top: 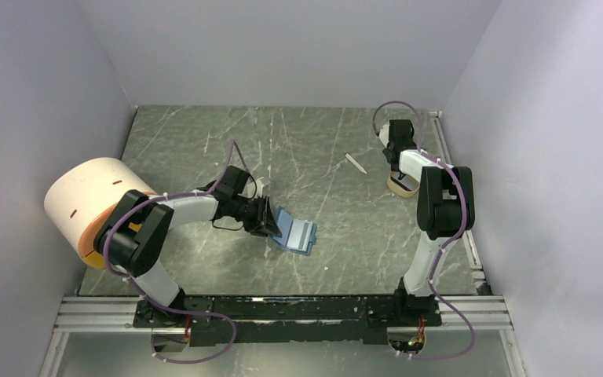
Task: Put the credit cards into the card holder
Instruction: Pick up the credit card from the storage box.
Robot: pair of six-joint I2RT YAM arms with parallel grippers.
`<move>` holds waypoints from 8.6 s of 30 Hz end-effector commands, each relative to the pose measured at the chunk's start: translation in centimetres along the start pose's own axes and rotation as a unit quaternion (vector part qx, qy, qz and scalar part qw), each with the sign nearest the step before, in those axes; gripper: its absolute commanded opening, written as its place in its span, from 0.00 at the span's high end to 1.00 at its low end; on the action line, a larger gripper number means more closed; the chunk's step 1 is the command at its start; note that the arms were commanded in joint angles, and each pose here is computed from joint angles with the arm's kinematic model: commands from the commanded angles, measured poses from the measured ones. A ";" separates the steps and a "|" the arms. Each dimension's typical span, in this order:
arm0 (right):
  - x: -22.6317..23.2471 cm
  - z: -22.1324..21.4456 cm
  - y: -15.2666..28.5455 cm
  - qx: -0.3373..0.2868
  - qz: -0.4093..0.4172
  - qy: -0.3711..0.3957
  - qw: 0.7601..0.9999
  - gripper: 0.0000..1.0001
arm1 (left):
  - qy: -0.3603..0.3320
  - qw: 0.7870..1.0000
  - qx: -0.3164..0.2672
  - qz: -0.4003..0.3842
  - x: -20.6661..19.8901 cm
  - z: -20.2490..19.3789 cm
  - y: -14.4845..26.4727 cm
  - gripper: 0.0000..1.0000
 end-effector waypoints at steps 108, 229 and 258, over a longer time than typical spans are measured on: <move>1.3 0.0 2.8 0.043 0.041 -0.032 0.998 0.81 | -0.011 0.999 0.017 -0.041 -0.5 -0.8 0.2 0.74; -2.6 2.7 3.3 0.009 0.026 -0.006 1.000 0.97 | -0.001 0.998 0.034 -0.061 -0.4 -0.4 -0.7 0.75; 6.1 11.6 27.1 -0.301 0.395 -0.307 0.812 1.00 | 0.058 0.990 -0.019 -0.127 -1.2 -1.2 -1.1 0.79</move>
Point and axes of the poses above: each gripper's point midway between its finger pads, its own y axis back along the fingers, its own x axis along the line the jaws close on, z = x × y, the point moved 6 cm from there along y, back along the fingers, and after that the axes turned 1 degree about -y, right-handed, at the moved point
